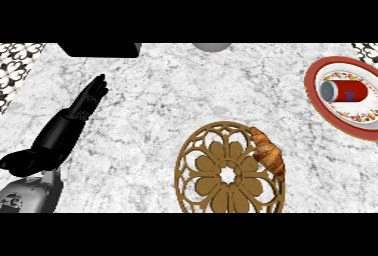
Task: Pick the can from the placemat and place it in the plate
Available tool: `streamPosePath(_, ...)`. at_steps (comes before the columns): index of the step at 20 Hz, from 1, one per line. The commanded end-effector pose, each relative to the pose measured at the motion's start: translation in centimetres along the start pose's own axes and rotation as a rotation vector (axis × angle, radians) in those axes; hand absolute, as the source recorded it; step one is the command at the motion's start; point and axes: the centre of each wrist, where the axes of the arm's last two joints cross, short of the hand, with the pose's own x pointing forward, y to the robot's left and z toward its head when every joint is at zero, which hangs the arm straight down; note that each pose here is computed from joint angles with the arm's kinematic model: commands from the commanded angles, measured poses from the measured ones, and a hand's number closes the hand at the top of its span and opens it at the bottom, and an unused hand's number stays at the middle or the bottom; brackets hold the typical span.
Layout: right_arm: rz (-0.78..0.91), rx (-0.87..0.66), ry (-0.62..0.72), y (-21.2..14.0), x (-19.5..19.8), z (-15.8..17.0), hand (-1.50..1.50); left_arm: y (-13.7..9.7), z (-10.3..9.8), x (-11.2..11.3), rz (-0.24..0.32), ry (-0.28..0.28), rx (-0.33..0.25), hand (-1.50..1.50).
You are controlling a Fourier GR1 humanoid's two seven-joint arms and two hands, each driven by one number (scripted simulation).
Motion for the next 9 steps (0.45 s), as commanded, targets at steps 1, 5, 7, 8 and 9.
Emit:
streamPosePath(1,-0.150,0.109,-0.142,-1.8,1.0,0.8,-1.50,-0.6,-0.6,0.7,-0.004,-0.018,-0.009,0.00)
streamPosePath(5,-0.142,0.122,-0.130,-2.9,1.4,1.7,-1.50,0.0,0.0,-0.1,0.012,0.001,0.002,0.00)
streamPosePath(7,-0.125,0.158,-0.130,-1.7,0.4,1.6,-1.50,-0.1,-0.4,0.2,-0.018,-0.006,-0.003,0.00)
streamPosePath(8,-0.128,0.153,-0.125,-3.3,1.9,1.7,-1.50,0.6,-0.3,0.1,-0.019,-0.003,0.021,0.00)
streamPosePath(9,-0.129,0.159,-0.121,-2.8,0.7,2.6,-1.50,0.3,0.0,0.1,-0.004,-0.007,0.026,0.00)
